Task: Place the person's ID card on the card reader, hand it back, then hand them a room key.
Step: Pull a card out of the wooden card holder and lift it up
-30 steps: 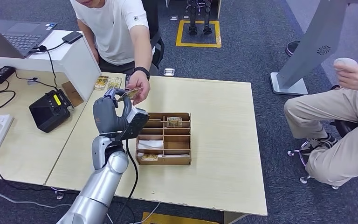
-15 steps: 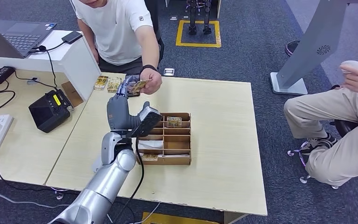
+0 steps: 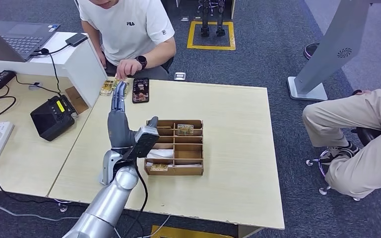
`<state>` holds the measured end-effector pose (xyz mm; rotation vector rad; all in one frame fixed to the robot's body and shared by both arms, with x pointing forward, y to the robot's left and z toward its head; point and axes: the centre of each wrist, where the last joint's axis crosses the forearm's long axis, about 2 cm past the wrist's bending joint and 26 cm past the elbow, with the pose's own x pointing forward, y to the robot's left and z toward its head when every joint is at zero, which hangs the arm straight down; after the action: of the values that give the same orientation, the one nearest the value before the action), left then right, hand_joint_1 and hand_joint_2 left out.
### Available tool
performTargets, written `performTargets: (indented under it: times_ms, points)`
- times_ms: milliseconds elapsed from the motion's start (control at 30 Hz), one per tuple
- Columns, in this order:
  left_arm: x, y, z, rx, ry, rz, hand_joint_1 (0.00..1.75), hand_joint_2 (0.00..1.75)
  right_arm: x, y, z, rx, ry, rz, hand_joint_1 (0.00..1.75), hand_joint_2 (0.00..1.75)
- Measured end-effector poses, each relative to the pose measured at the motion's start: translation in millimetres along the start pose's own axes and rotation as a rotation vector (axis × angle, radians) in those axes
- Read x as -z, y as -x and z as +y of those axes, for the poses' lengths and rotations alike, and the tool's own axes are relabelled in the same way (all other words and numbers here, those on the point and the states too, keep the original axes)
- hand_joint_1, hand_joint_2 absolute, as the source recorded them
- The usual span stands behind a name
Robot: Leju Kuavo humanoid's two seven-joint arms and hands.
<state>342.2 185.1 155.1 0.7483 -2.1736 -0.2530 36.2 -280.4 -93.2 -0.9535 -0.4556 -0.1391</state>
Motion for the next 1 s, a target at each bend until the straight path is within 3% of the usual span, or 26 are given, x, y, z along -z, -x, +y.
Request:
performTargets:
  times_ms: [167, 433, 700, 1000]
  points:
    - [-20, -13, 13, -0.142, -0.058, -0.054, 0.00, 1.75, 0, 1, 0, 0.023, 0.012, 0.018, 0.00, 1.75]
    - [-47, -42, 30, -0.357, -0.014, -0.196, 0.00, 1.75, 2, 3, -4, 0.084, 0.064, 0.077, 0.00, 1.75]
    - [-65, -56, 34, -0.326, 0.133, -0.344, 0.00, 1.75, 4, 5, -10, 0.082, 0.095, 0.082, 0.00, 1.75]
    - [-77, -59, 31, -0.196, 0.320, -0.424, 0.00, 1.75, 4, 6, -10, 0.067, 0.092, 0.064, 0.00, 1.75]
